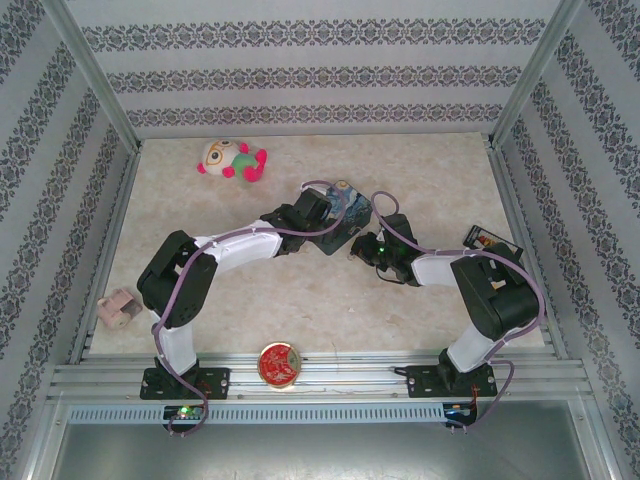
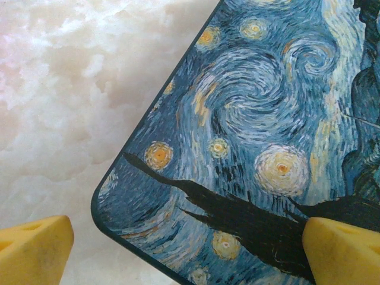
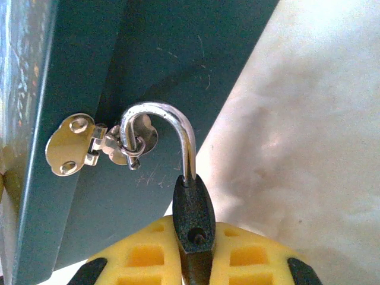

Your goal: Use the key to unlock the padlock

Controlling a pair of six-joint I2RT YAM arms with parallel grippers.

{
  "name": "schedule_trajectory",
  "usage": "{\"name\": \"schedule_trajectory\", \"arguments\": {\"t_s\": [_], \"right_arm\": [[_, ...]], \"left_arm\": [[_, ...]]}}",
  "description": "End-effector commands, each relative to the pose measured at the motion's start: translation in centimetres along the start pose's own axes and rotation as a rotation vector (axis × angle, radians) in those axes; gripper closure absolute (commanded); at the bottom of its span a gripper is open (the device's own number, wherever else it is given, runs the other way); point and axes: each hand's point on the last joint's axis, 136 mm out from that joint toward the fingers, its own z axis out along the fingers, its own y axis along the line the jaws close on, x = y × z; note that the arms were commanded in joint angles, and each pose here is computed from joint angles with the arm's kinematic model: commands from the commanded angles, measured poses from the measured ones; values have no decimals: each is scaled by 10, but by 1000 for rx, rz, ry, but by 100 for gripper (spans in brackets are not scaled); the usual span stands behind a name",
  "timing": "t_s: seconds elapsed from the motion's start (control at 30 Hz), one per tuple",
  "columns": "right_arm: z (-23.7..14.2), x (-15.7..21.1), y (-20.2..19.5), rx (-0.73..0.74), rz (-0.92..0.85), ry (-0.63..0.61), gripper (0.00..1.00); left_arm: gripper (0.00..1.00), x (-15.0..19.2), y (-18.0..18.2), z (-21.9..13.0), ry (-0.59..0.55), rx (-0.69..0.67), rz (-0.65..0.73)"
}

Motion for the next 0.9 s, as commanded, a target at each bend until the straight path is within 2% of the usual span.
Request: {"name": "schedule_trajectory", "arguments": {"t_s": [0.0, 0.87], "right_arm": [[0, -6, 10, -61, -8, -22, 100], [10, -2, 19, -140, 61, -23, 100]], "left_arm": [[1, 51, 13, 3, 160, -53, 96], [1, 53, 21, 0, 159, -69, 82]]}}
